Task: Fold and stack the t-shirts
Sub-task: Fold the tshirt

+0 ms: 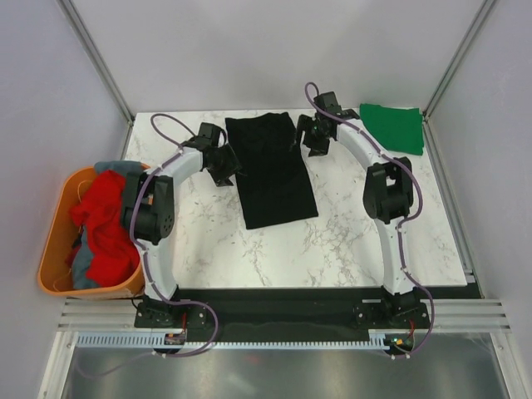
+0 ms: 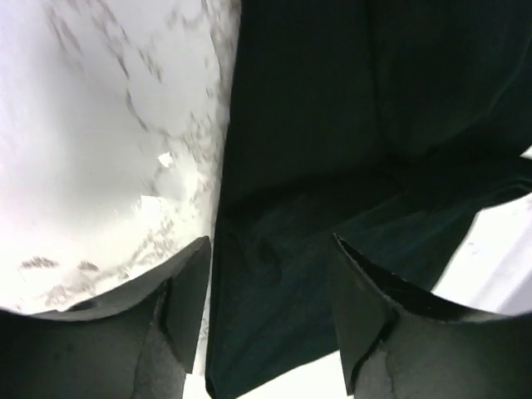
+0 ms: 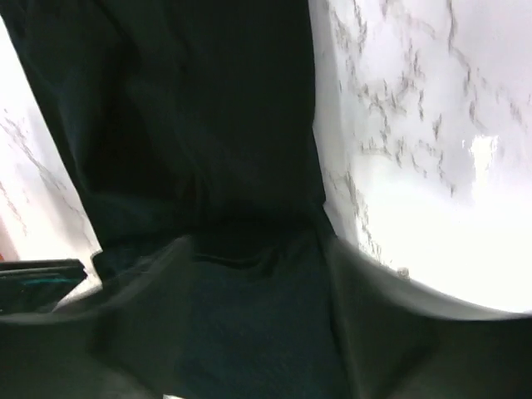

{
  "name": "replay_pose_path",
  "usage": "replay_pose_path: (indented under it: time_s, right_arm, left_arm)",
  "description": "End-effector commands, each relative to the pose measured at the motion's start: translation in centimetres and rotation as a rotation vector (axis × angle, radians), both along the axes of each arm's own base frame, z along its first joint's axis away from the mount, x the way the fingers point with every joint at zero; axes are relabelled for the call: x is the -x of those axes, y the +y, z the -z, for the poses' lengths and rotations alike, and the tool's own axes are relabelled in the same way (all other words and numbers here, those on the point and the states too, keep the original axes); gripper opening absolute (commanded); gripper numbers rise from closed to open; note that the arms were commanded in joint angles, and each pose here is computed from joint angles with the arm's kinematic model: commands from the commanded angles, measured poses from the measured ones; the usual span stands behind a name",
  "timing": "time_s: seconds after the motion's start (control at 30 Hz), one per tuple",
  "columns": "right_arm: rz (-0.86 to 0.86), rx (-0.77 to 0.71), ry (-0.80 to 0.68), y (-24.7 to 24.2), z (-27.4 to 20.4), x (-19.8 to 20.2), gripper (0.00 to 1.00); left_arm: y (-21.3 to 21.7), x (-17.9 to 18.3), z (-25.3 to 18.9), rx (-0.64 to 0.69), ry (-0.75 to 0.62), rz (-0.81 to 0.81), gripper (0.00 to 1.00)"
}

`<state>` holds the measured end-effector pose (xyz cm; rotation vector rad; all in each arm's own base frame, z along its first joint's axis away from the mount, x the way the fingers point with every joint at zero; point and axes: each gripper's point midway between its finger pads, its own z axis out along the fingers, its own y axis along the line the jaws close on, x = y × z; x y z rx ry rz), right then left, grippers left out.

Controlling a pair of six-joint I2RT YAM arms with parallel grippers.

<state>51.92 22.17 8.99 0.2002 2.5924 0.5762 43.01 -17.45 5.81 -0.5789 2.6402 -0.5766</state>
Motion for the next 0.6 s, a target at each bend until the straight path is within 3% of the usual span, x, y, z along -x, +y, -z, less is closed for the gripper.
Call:
replay_pose_path:
  time_s: [0.0, 0.1, 0.13, 0.17, 0.2, 0.23, 0.27, 0.33, 0.37, 0.4, 0.57]
  right_arm:
    - [-0.003, -0.111, -0.15, 0.8, -7.2, -3.9, 0.83]
    - [-0.007, -0.103, -0.167, 0.1, -9.8, -2.3, 0.91]
    - [-0.007, -0.119, -0.24, -0.2, -13.2, -1.4, 0.91]
    - [0.0, -0.088, -0.157, -0.9, -9.8, 0.7, 0.91]
    - [0.003, -0.081, -0.152, -1.4, -9.5, 1.9, 0.91]
    - [0.005, -0.109, -0.229, -1.6, -12.4, 3.0, 0.9]
    - [0.009, -0.088, -0.135, -2.3, -8.2, 5.7, 0.89]
    - [-0.007, -0.137, -0.179, -2.1, -9.2, 8.3, 0.86]
    - [-0.005, -0.127, -0.096, -2.3, -5.8, 11.0, 0.85]
    - [-0.02, -0.149, -0.134, -2.0, -6.6, 12.0, 0.84]
    - [-0.078, -0.071, -0.041, -1.3, -1.4, 18.1, 0.83]
  left_arm:
    - [1.1, -3.0, -3.9, 0.136, -0.044, -0.001, 0.68]
    - [1.1, -2.8, -8.2, 0.151, -0.123, 0.031, 0.78]
    - [1.0, -2.3, -8.8, 0.156, -0.132, 0.039, 0.78]
    - [1.0, -1.4, -8.6, 0.157, -0.12, 0.041, 0.79]
    - [1.0, -0.7, -10.2, 0.157, -0.153, 0.042, 0.79]
    - [0.7, 0.1, -10.3, 0.15, -0.154, 0.051, 0.79]
    - [0.7, 1.3, -9.6, 0.142, -0.133, 0.051, 0.77]
    - [-0.3, 2.8, -10.0, 0.129, -0.15, 0.081, 0.73]
    - [-0.5, 3.8, -8.9, 0.115, -0.124, 0.089, 0.72]
    - [-0.9, 4.4, -8.5, 0.108, -0.117, 0.095, 0.7]
    - [-4.6, 6.8, -6.1, 0.094, -0.098, 0.165, 0.65]
